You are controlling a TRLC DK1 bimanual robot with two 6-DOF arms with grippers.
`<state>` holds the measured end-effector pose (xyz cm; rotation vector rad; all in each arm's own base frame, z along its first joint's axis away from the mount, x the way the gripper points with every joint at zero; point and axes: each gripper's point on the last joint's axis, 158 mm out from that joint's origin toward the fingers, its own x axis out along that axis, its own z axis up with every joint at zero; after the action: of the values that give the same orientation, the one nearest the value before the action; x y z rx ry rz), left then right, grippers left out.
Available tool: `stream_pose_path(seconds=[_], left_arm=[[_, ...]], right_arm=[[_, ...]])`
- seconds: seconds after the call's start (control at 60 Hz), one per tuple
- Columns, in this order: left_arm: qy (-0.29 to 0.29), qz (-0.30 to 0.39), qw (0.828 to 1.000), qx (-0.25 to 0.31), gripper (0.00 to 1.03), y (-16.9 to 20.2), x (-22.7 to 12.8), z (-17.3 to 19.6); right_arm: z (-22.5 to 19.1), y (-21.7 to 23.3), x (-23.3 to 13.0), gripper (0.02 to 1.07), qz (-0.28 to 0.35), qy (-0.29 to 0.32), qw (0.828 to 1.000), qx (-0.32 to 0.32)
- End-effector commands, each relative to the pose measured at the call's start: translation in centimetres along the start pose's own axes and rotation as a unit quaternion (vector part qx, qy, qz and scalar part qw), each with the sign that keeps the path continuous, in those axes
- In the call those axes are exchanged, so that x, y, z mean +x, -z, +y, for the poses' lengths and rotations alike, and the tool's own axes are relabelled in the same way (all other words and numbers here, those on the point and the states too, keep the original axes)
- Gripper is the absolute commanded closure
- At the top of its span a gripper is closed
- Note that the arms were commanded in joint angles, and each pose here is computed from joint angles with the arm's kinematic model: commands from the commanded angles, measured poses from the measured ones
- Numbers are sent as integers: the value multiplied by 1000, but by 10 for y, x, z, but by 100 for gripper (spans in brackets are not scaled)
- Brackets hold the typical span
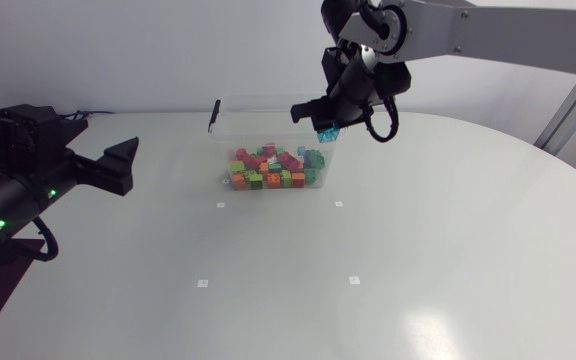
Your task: Place the duplo bricks in the container
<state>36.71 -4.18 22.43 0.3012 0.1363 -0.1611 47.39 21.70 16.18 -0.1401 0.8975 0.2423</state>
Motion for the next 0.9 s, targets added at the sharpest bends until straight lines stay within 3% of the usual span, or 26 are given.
stream_pose_path(seconds=[0.0,0.233,0.617,0.65,0.75,0.8,0.883], left_arm=[[-10,-6,1000,8,4,4,-7,4],[-11,-11,1000,-1,4,13,-22,0],[-21,-25,999,-10,4,25,-43,-1],[-26,-29,999,-11,4,23,-45,2],[-36,-34,999,-12,4,22,-50,8],[-37,-33,999,-13,4,24,-52,7],[-41,-35,998,-13,4,26,-56,8]], right_arm=[[5,-24,-11,68,-34,-4,999,-2],[17,-60,-5,68,-86,-9,996,-12],[27,-85,52,67,-114,-2,993,-29],[28,-86,57,60,-114,-2,993,-29],[30,-85,65,15,-104,2,994,-31],[30,-86,66,7,-106,11,994,-37],[30,-87,67,7,-109,16,993,-38]])
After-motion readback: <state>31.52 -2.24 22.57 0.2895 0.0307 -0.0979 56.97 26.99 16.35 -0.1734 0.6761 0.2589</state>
